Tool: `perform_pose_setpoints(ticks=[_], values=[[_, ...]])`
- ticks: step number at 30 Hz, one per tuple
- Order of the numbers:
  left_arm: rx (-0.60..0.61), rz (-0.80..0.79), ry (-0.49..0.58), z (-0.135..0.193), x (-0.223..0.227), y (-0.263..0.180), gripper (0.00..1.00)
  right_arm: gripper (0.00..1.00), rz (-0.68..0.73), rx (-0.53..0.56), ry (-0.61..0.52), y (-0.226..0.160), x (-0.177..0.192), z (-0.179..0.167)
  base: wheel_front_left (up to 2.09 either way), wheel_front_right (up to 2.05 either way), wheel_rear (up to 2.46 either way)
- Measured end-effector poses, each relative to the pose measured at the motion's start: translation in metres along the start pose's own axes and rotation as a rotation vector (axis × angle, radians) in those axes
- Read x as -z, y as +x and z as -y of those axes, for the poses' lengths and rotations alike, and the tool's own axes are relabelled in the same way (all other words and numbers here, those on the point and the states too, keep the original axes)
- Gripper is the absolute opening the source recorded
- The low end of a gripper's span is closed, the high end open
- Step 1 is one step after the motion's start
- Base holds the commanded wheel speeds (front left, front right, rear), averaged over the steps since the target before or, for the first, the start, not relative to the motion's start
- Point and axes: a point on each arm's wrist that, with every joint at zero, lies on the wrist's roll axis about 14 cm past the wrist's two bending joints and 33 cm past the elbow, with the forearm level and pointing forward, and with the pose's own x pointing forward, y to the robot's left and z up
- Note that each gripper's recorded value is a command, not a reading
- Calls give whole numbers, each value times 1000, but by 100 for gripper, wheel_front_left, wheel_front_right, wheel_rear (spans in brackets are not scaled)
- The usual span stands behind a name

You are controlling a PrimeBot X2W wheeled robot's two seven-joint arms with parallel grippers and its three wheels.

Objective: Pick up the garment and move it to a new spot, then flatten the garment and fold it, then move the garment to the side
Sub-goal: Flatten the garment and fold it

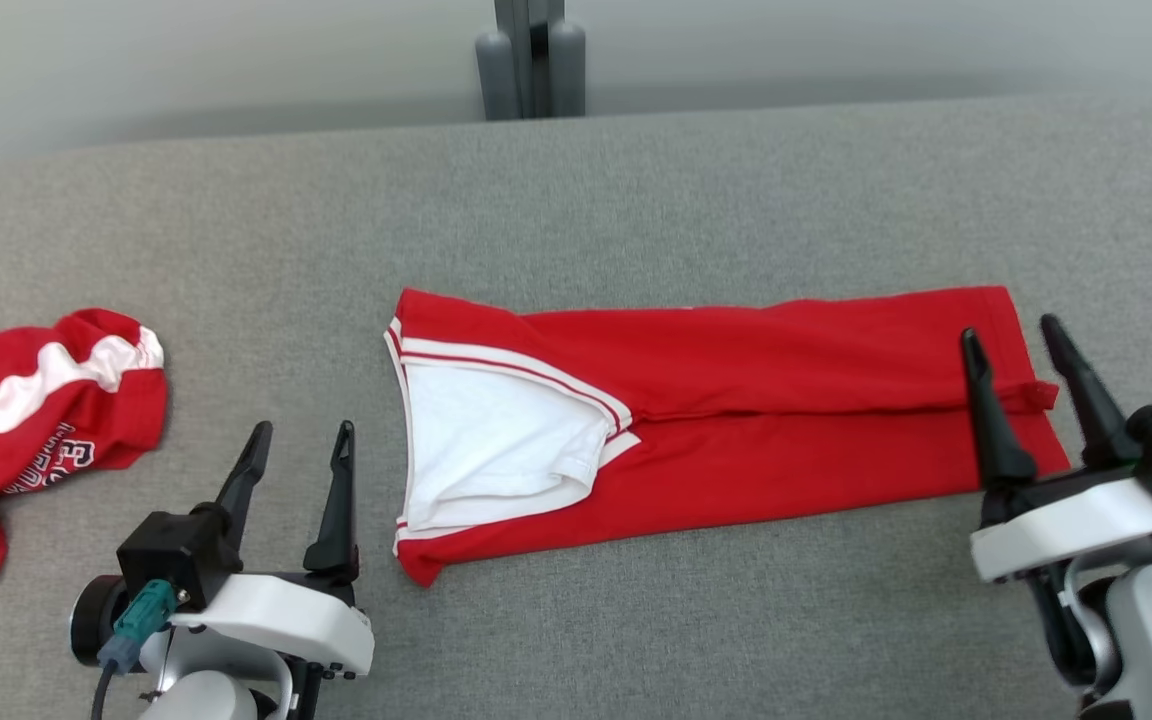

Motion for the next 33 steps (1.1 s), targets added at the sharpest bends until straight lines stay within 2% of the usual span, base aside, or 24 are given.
perform_pose_setpoints(ticks=[2,7,15,23,33], values=[[-13,50,27,1,-12,-5,100,100,21,-23,13,-5,-7,-12,0,0,0],[-55,181,6,9,-41,-23,100,100,65,-64,43,-17,-20,-37,0,0,0],[-78,232,20,9,-40,-63,100,100,58,-79,69,-54,-18,-57,0,0,0],[-77,246,50,10,-33,-84,100,100,36,-32,73,-87,-9,-50,0,0,0],[-88,261,68,7,-32,-96,100,100,54,19,80,-105,-13,-38,0,0,0]])
